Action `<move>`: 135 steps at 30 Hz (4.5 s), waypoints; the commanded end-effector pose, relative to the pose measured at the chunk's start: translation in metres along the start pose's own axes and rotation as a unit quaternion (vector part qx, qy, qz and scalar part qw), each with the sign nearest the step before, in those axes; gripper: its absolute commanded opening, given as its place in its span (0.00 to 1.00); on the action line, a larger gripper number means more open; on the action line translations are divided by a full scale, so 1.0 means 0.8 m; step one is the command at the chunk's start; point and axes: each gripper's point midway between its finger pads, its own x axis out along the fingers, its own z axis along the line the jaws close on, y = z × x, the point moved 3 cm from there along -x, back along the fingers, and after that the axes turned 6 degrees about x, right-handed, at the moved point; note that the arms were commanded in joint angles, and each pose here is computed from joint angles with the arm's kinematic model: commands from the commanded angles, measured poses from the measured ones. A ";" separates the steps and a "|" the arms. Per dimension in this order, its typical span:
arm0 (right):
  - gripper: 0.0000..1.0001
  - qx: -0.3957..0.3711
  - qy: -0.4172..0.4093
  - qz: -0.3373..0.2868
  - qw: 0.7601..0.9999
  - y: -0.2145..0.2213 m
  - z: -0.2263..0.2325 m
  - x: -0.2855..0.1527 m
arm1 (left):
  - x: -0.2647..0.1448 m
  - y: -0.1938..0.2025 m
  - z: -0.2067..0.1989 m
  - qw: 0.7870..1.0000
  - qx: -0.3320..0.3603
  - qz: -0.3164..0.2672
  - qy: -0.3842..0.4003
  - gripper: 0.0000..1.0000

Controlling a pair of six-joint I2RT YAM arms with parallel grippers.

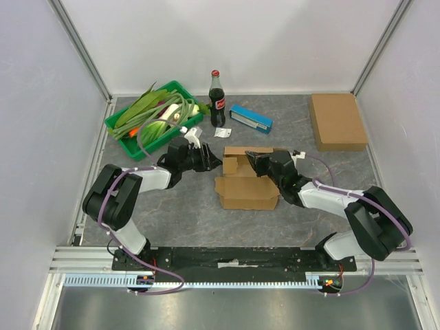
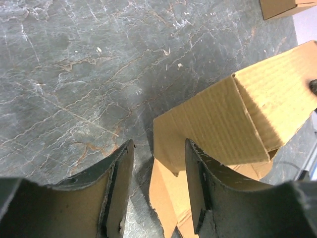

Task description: Fold the paper box

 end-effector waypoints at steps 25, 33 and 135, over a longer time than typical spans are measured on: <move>0.00 -0.051 -0.001 -0.058 0.997 -0.001 0.011 -0.002 | -0.050 0.008 -0.068 0.996 0.088 -0.018 0.018 0.70; 0.00 -0.040 -0.004 -0.053 0.998 0.003 0.012 0.001 | -0.027 -0.006 -0.046 0.972 0.086 -0.035 -0.217 0.99; 0.00 -0.060 -0.014 -0.013 0.998 -0.037 -0.064 -0.036 | -0.007 0.044 -0.080 0.990 0.122 -0.056 0.039 0.46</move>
